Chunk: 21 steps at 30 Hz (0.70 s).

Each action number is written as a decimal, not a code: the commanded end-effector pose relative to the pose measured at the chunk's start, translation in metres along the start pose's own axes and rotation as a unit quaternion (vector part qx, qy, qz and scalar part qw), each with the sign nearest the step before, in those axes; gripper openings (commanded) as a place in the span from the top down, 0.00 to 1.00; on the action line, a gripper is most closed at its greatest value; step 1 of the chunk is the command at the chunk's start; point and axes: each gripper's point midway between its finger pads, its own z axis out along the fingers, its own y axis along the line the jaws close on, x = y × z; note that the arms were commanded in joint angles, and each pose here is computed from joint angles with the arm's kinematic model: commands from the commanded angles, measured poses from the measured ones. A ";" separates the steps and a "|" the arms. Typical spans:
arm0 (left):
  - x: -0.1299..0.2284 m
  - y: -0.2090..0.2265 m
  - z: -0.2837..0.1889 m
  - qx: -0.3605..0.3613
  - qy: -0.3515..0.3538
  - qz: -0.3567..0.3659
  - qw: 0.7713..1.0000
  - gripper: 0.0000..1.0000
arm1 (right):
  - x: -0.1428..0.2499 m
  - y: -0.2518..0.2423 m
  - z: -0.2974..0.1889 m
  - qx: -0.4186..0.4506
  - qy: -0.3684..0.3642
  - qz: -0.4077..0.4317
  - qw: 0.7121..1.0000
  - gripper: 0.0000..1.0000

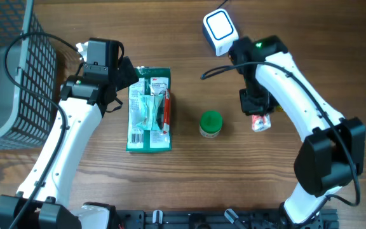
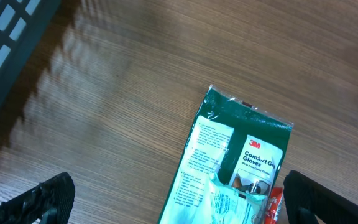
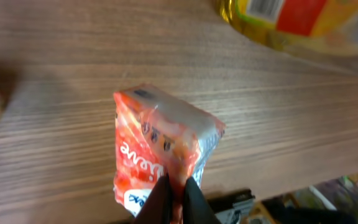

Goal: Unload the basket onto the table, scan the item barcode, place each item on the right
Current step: 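Carry the tissue pack right and release it on the table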

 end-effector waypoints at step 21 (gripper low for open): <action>0.001 0.001 0.002 -0.002 0.002 0.007 1.000 0.00 | -0.012 -0.001 0.053 0.045 -0.028 0.006 0.999 0.56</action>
